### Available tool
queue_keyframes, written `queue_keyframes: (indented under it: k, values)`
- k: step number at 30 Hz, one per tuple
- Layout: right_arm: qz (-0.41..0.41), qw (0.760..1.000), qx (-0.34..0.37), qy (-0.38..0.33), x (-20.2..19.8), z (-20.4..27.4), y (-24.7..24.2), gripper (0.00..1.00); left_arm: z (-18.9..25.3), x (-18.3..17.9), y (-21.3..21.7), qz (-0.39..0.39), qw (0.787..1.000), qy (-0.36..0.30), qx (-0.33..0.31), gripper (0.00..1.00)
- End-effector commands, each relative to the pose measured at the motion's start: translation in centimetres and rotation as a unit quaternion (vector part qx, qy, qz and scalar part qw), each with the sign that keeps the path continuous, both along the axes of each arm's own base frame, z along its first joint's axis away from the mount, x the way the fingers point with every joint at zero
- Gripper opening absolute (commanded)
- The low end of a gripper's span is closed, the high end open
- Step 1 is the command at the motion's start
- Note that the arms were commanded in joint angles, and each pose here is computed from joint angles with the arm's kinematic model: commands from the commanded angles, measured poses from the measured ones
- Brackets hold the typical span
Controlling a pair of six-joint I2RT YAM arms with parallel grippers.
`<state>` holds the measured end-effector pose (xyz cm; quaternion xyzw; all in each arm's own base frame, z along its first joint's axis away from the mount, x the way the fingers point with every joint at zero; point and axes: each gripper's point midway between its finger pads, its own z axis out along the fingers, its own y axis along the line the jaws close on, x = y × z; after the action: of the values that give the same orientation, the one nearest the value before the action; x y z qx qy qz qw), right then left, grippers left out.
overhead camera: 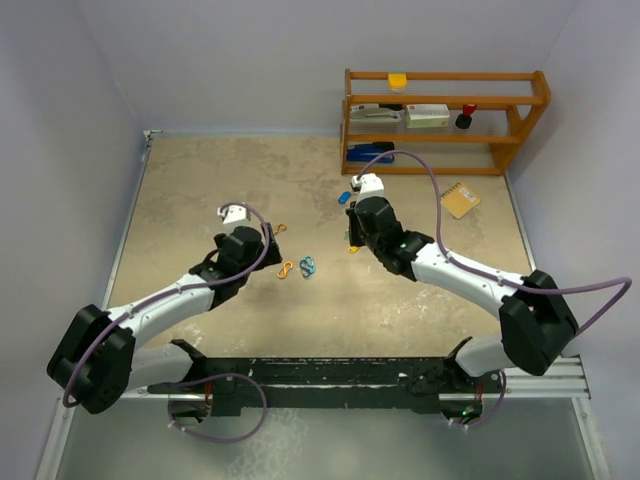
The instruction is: Put the keys on the keyring
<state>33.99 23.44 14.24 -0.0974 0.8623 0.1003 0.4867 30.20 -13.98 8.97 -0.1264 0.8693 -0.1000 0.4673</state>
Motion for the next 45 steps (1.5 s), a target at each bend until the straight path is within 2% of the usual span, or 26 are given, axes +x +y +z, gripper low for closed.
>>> queue_keyframes:
  k: [1, 6, 25, 45]
  values:
    - [0.008, 1.000, 0.012, -0.022, -0.5, 1.5, -0.2, 0.00, 0.2, 1.0, -1.1, -0.028, 0.999, -0.008, 0.024, 0.85]
    - [0.016, 1.000, 0.015, -0.020, -0.8, 1.5, -0.1, 0.00, -1.7, 1.0, -1.2, -0.039, 0.997, 0.020, 0.058, 0.85]
    - [0.020, 1.000, 0.014, -0.020, -0.9, 1.4, -0.2, 0.00, -4.3, -0.1, -5.6, -0.128, 0.986, 0.026, 0.108, 0.80]
    - [0.018, 0.999, 0.013, -0.023, -1.1, 1.5, -0.4, 0.00, -5.9, -0.5, -5.4, -0.126, 0.981, 0.038, 0.144, 0.61]
